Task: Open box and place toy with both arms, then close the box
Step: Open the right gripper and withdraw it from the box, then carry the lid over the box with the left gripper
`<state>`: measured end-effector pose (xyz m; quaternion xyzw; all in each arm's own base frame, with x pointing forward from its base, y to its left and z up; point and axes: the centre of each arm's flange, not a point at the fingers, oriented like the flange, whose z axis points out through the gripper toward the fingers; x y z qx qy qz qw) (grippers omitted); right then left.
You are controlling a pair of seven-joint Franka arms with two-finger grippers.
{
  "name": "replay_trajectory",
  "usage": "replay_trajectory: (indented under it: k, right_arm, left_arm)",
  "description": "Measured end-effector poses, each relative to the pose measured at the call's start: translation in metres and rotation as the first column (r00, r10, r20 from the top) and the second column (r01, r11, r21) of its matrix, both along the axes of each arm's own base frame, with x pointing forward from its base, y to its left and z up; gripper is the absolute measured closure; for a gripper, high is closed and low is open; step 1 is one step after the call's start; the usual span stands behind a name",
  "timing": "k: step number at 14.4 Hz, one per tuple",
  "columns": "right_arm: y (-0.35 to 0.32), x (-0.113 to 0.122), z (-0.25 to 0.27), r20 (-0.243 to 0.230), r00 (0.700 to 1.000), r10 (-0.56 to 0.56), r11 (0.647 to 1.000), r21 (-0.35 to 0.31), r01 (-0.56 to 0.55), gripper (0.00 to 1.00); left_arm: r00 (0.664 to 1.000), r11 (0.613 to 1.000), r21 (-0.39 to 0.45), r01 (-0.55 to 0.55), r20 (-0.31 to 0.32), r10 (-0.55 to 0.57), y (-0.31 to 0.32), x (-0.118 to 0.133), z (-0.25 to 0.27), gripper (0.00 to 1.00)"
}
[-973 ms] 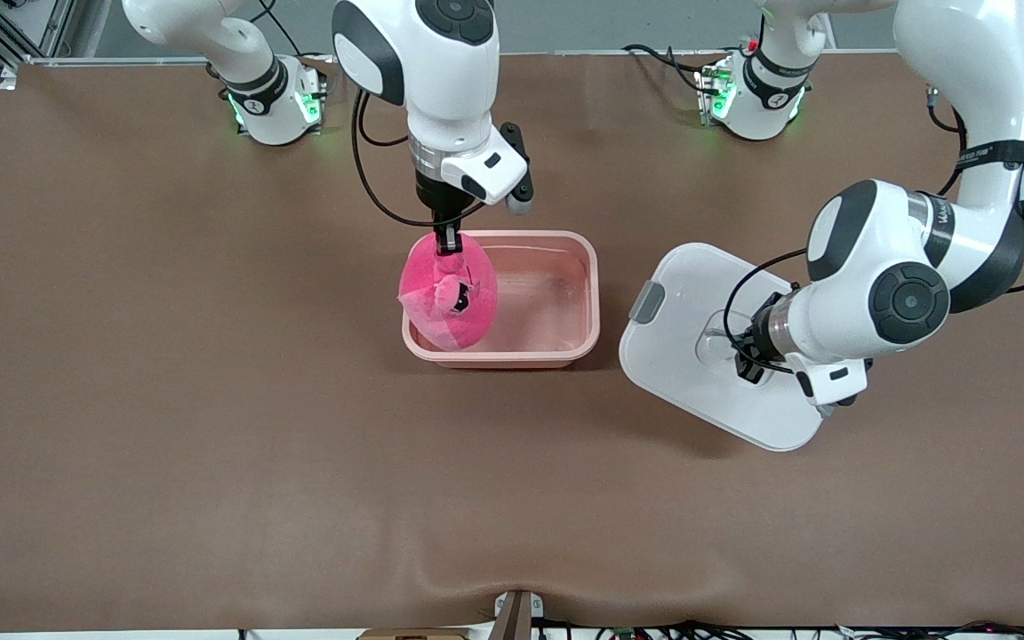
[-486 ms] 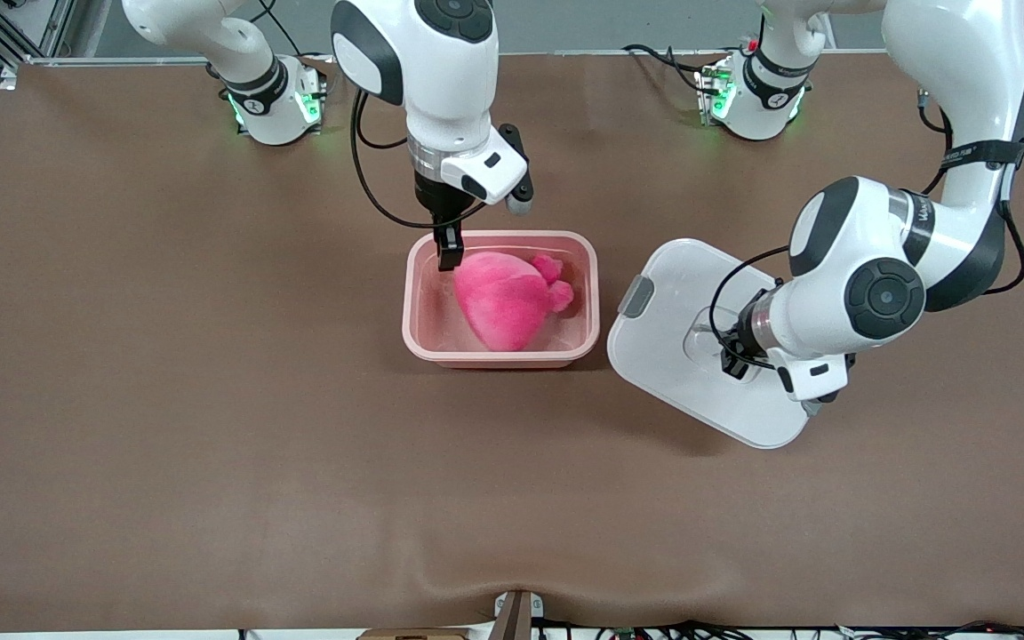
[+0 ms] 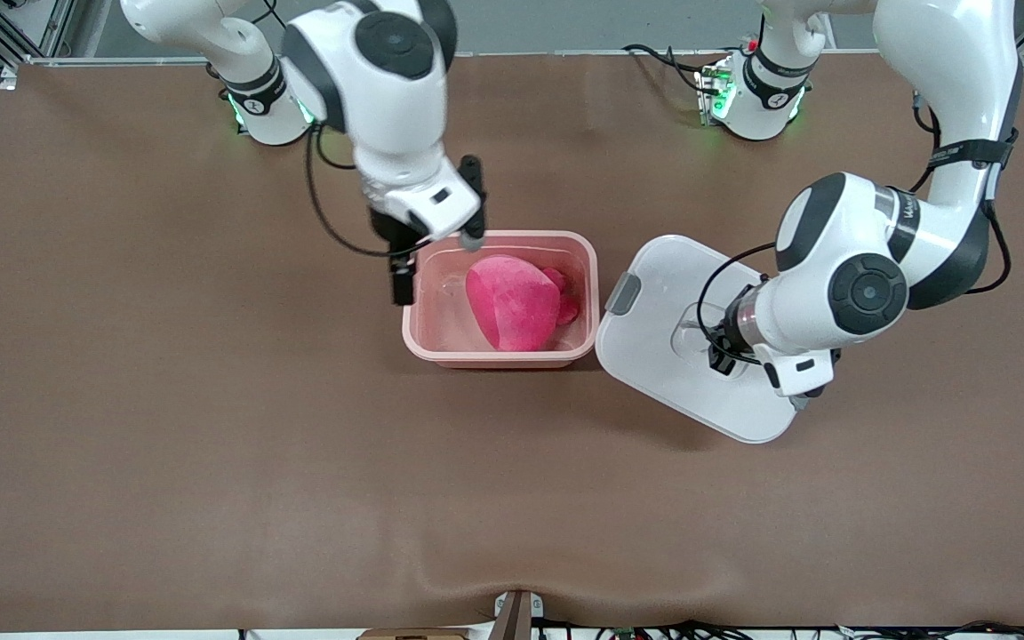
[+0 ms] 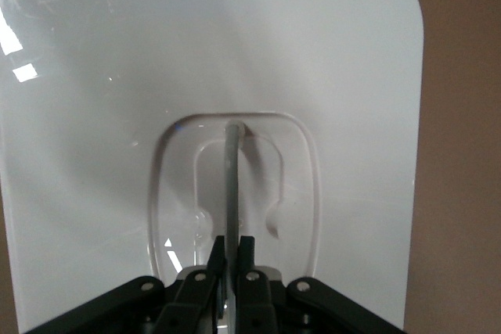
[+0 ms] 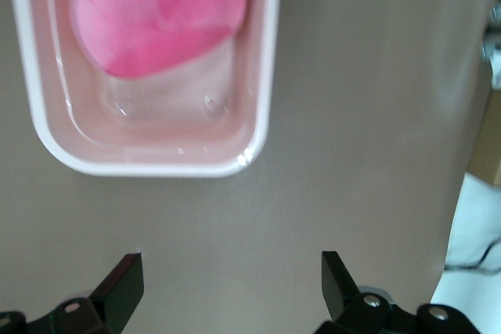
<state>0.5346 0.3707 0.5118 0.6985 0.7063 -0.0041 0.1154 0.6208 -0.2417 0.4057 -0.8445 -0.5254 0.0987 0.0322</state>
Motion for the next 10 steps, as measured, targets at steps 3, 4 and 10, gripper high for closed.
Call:
replay_trajectory:
  k: [3,4,10]
  right_arm:
    - [-0.066,0.022,0.024,-0.009,0.989,-0.150,0.989,-0.007,0.150,0.00]
    - [-0.082,0.024,0.032,-0.012,0.982,-0.191,0.982,-0.008,0.191,0.00]
    - [-0.194,0.040,0.079,0.017,0.887,-0.462,0.887,0.026,0.461,0.00]
  left_arm:
    - [1.000,1.000,0.006,-0.015,0.007,0.015,-0.031,-0.011,0.005,0.93]
    - [1.000,1.000,0.007,-0.025,0.013,0.025,-0.043,-0.016,0.009,0.93]
    - [0.976,0.980,-0.015,-0.200,0.087,0.201,-0.112,-0.045,0.038,0.93]
